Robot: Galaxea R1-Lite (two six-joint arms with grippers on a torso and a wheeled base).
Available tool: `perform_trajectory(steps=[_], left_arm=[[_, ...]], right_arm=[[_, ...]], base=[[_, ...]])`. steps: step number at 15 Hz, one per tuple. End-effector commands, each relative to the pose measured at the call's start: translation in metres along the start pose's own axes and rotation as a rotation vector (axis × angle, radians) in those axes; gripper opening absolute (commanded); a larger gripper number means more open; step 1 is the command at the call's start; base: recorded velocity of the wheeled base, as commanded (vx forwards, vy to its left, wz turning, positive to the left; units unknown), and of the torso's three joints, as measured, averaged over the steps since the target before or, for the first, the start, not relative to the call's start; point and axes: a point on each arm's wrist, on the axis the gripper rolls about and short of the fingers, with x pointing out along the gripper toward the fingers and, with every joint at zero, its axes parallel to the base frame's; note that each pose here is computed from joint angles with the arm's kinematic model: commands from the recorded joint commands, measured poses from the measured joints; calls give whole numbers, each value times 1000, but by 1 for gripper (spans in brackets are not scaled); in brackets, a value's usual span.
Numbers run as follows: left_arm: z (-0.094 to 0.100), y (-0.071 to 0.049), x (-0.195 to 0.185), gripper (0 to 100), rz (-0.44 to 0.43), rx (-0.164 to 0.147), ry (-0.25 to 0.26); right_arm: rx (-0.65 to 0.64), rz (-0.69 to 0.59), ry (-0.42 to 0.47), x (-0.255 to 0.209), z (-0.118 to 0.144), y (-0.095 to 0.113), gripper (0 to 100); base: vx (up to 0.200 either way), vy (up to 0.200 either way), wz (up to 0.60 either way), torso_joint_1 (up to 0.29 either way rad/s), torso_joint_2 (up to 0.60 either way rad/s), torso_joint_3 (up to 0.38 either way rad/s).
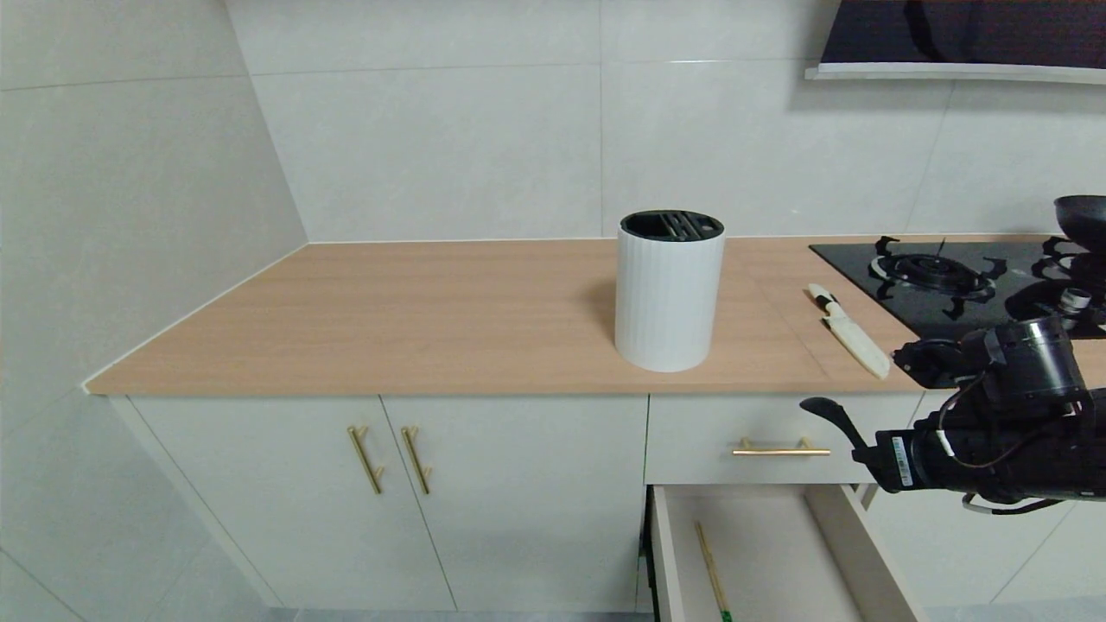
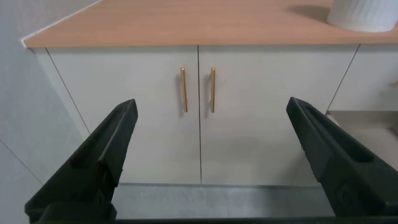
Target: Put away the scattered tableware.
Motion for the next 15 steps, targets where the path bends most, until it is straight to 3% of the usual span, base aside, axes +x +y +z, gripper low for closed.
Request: perform_trajectory(steps=[1,15], left_arm=[[0,0,0,100,0,0,0],[0,0,0,100,0,0,0]], right_arm=[[-5,-2,18,4,-2,-1,0],[-9,-22,52,19,-7,-2,0]], base=[[0,0,0,-183,442,242],[0,0,0,-192,477,283]])
